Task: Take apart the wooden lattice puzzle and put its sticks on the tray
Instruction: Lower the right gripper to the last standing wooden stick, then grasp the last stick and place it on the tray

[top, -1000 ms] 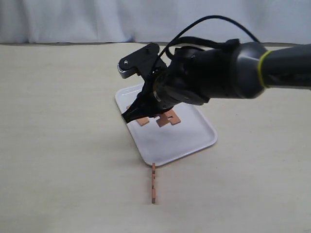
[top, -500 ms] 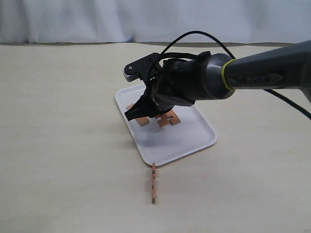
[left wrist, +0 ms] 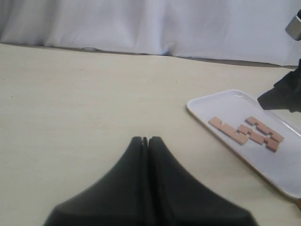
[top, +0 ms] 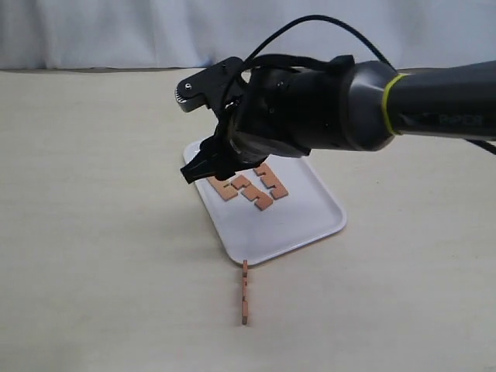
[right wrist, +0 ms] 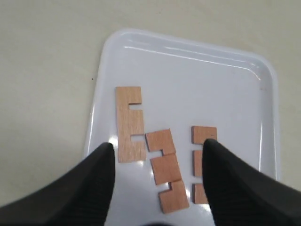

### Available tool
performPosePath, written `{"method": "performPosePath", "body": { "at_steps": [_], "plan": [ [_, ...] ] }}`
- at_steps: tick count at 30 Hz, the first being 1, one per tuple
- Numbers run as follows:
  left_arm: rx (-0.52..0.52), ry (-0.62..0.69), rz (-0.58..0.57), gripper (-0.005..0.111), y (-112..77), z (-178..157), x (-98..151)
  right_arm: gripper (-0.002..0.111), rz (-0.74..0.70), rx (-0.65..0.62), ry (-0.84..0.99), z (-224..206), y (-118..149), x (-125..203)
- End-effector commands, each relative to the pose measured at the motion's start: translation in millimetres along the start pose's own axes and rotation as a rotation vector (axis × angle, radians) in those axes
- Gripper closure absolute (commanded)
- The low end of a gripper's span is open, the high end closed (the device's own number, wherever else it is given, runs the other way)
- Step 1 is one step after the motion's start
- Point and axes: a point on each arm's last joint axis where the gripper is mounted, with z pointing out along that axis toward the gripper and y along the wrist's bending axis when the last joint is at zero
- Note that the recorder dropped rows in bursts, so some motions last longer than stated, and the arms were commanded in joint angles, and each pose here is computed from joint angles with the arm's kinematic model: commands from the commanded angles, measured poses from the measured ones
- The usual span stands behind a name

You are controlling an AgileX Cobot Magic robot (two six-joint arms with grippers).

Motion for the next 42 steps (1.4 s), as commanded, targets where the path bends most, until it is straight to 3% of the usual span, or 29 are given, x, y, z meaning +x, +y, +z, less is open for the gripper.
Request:
{"method": "performPosePath", "body": {
  "at_steps": [1,6,11,19,34,37,42],
  "plan": [
    [0.008,-0.006,0.002,0.107,-0.3,0,0,0.055,-0.006,0.033,0.072,-24,4,3],
    [0.008,-0.006,0.002,0.107,-0.3,0,0,0.055,0.013,0.054,0.239,-37,14,19],
    [0.008,-0.006,0.002,0.107,-0.3,0,0,0.055,0.025,-0.055,0.355,-44,39,35],
    [0.008,-0.006,0.002,0.107,-0.3,0,0,0.055,0.119,-0.053,0.4,-41,54,56],
    [0.008,-0.006,0.0,0.107,-0.3,0,0,0.055,0.118,-0.046,0.456,1,66,93],
    [0.008,-0.006,0.0,0.107,-0.3,0,0,0.067,0.112,-0.039,0.472,6,67,97],
    [0.008,-0.006,0.0,0.107,-0.3,0,0,0.101,0.111,-0.035,0.487,11,68,104]
  ]
}}
